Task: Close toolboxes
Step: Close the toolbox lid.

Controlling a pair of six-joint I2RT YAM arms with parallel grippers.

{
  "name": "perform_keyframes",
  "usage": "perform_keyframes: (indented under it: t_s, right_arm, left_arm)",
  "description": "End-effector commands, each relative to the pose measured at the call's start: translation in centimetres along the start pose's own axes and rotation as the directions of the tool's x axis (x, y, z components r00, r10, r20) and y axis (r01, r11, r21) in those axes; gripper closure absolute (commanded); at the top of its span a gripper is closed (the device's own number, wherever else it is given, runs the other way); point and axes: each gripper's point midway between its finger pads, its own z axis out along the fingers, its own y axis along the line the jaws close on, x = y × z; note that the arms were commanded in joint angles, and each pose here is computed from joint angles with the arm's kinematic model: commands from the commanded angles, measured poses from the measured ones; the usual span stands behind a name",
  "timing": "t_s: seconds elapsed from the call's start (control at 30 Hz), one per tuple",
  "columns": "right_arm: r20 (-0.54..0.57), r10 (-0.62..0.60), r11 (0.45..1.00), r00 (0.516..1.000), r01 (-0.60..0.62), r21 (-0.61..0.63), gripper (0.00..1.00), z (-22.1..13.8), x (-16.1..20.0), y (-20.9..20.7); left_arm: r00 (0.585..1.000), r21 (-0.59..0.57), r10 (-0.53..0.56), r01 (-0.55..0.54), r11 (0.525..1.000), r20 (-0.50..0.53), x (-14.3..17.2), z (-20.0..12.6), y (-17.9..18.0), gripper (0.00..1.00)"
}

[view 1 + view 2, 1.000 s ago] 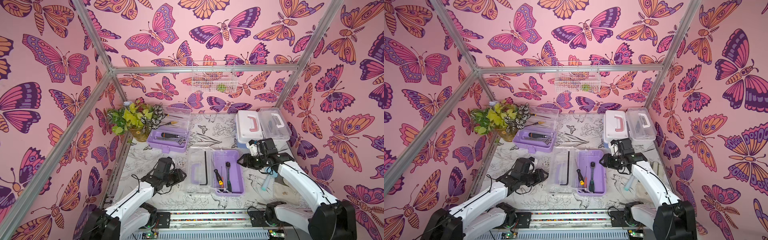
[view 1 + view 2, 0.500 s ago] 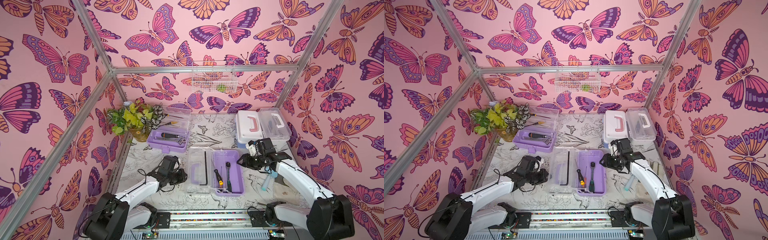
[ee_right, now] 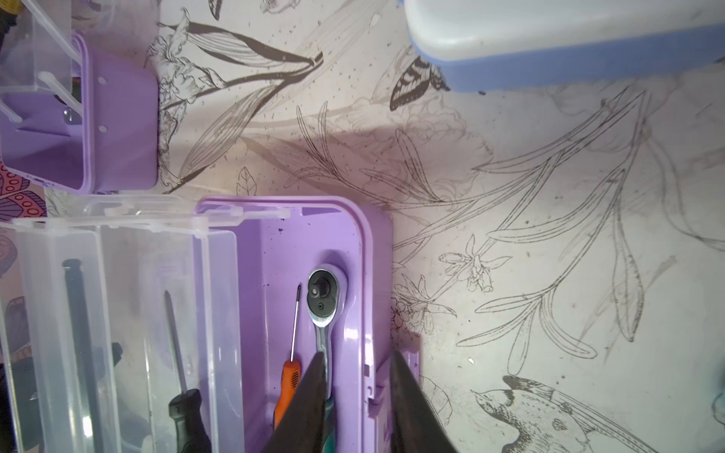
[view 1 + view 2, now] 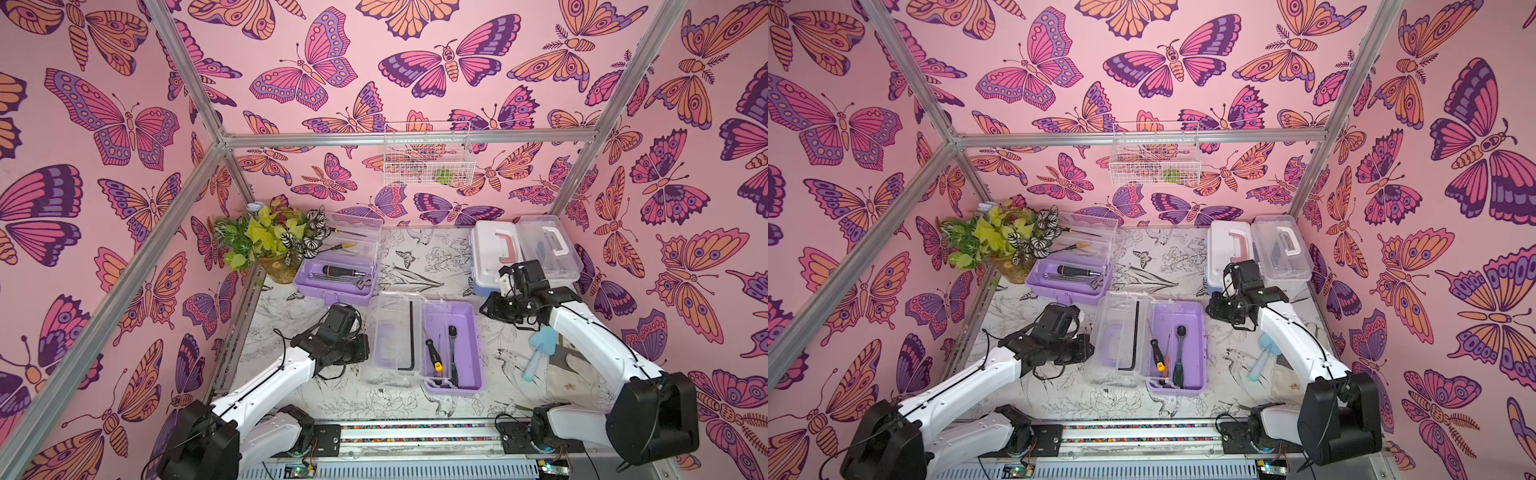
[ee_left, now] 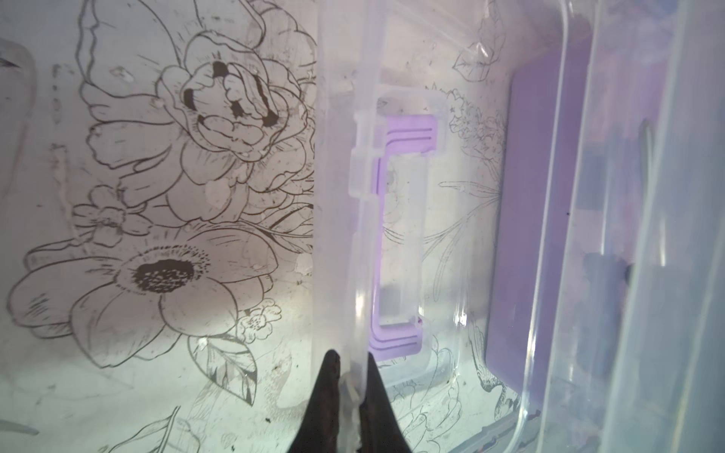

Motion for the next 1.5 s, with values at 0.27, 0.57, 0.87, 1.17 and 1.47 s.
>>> perform_keyframes:
  t_s: [0.27,0.57,0.87,1.17,1.47]
  right_arm:
    - [-0.072,0.0,0.979,0.997,-0.015,-0.202,0.75,3.4,0.8,1.1]
    - [-0.119,-0.003,0.975,0.993,-0.024,-0.221,0.77,4.8,1.8,0.8]
    - [-0.129,0.038,0.961,0.991,-0.071,-0.268,0.91,5.6,1.6,1.5]
    - [-0.115,0.061,0.952,0.991,-0.093,-0.291,0.96,6.5,0.8,3.2]
    - [-0.119,0.007,0.96,0.993,-0.04,-0.277,0.99,7.3,0.9,6.1]
  left_arm:
    - [0.995,-0.011,0.064,-0.063,0.998,0.081,-1.2,-3.5,-1.1,1.0]
    - [0.992,-0.024,0.082,-0.08,0.996,0.092,-1.5,-3.7,-1.6,1.0]
    - [0.973,-0.086,0.186,-0.175,0.981,0.135,-3.0,-5.7,-3.8,1.0]
    - [0.916,-0.236,0.369,-0.329,0.914,0.154,-4.1,-6.8,-7.1,1.0]
    - [0.832,-0.383,0.539,-0.459,0.802,0.133,-4.8,-7.5,-9.6,1.0]
